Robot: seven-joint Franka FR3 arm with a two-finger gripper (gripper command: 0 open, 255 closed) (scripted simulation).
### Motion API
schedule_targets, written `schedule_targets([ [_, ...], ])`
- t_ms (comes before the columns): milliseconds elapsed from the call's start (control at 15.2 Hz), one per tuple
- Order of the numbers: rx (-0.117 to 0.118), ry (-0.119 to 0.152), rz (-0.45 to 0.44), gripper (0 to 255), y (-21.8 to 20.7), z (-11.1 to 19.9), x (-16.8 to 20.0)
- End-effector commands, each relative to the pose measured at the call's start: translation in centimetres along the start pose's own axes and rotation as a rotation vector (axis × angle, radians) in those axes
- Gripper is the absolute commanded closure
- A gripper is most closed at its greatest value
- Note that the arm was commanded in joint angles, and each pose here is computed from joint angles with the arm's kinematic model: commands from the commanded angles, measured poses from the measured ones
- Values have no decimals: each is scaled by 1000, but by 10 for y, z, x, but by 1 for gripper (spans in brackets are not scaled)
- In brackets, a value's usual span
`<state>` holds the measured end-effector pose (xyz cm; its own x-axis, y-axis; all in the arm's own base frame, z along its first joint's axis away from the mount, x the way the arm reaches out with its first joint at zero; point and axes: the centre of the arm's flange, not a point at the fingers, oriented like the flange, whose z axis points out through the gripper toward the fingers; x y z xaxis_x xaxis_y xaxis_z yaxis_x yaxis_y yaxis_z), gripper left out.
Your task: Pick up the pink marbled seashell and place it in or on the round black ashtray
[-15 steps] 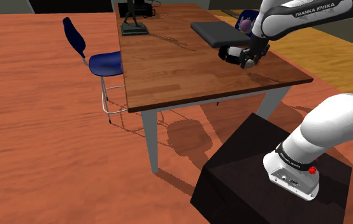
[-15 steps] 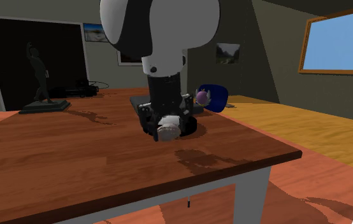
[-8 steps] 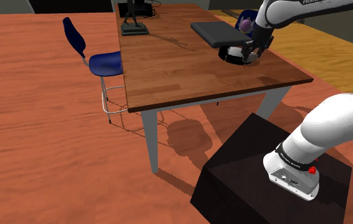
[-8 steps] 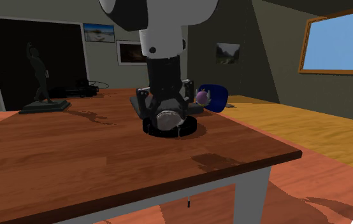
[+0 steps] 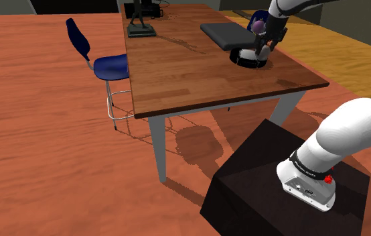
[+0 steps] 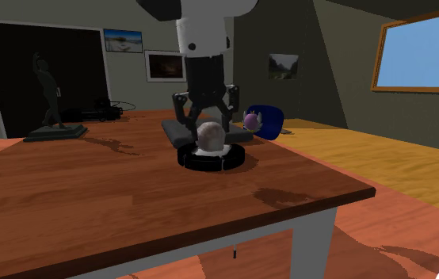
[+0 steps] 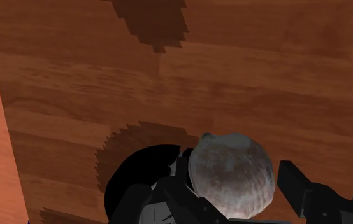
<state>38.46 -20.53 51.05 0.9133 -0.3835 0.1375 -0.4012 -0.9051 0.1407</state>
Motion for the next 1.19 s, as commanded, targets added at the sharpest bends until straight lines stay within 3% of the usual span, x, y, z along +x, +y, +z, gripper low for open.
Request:
schedule_targets([
  [0, -1, 0, 0, 255, 12, 6, 24],
  [660, -1, 0, 0, 255, 65, 28, 139],
  [1122, -1, 0, 0, 255, 60, 64, 134],
])
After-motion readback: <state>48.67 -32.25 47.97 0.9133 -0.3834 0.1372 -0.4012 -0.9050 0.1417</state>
